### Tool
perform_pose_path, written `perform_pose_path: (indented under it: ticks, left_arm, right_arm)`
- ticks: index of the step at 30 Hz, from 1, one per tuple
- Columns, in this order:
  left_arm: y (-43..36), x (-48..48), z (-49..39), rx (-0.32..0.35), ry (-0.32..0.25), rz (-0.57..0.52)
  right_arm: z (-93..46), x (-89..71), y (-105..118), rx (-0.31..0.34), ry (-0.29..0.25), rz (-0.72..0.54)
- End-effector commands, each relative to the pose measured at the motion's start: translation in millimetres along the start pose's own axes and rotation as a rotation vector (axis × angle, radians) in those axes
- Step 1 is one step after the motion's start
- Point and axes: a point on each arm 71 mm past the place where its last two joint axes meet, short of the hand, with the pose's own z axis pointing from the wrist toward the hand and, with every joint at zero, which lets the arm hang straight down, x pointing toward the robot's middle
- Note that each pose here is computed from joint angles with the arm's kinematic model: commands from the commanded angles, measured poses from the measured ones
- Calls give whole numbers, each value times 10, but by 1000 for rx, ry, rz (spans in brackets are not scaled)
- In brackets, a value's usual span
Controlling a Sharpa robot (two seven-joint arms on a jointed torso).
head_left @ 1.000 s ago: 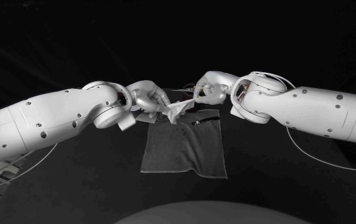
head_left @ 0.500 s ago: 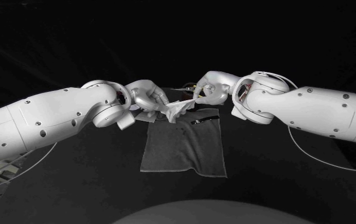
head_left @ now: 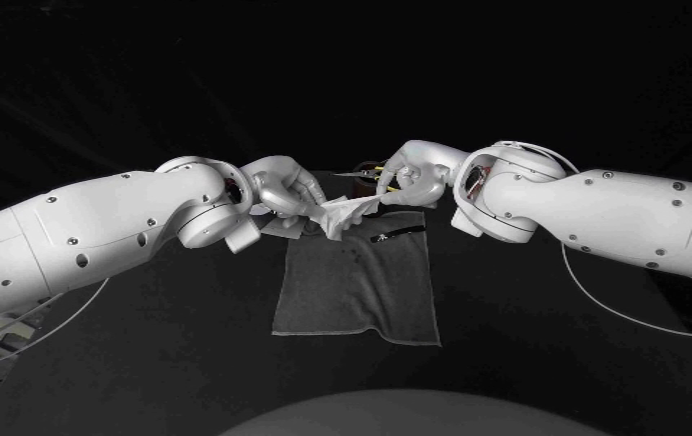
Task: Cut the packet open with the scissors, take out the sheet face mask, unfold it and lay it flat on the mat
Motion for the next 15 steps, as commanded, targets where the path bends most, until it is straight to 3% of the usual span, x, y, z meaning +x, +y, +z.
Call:
perform_pose_path:
  ticks: [1, 15]
  left_arm:
    - [24, -27, -11, -9, 4, 17]
    - [15, -52, -18, 13, -26, -18]
  right_arm:
    - [-13, -41, -79, 42, -14, 60]
    - [17, -35, -94, 50, -7, 87]
